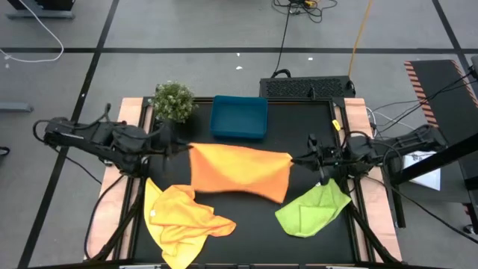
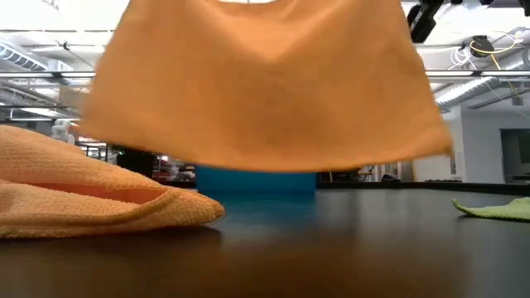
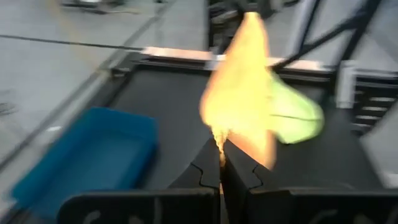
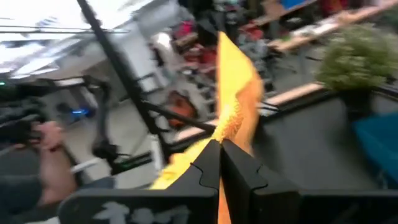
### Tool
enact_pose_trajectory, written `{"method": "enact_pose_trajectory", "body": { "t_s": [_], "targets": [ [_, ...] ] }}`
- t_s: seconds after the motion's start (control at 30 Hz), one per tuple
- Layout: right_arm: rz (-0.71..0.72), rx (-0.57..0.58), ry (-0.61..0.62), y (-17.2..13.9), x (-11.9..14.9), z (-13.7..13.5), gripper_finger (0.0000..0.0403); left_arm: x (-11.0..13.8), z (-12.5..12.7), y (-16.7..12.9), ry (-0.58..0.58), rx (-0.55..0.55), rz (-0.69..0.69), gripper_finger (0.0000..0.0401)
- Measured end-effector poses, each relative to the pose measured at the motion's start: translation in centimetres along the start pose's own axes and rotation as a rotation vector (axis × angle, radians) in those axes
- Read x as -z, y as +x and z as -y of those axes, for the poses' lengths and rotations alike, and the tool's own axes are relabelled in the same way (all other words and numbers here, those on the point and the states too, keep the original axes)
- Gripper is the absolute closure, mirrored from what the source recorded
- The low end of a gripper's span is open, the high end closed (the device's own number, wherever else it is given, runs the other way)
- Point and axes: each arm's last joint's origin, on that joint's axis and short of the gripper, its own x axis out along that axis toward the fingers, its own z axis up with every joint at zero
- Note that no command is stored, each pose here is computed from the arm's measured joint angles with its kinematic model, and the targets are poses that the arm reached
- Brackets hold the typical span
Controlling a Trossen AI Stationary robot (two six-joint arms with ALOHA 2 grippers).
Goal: Fold microfiber towels
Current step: Fold the right orange microfiber towel
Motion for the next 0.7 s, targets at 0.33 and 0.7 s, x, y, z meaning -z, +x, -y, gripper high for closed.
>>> {"method": "enact_pose_trajectory", "body": {
  "t_s": [0.33,0.7],
  "targets": [
    [-0.247,0.366,0.051,0.3,3.1,3.2,0.0403,6.5,-1.3,3.9,-0.001,-0.094,-0.255,0.04],
    [-0.397,0.596,-0.036,-0.2,7.9,7.6,0.0403,13.4,-3.4,7.7,0.176,-0.182,-0.267,0.0399]
  ]
}}
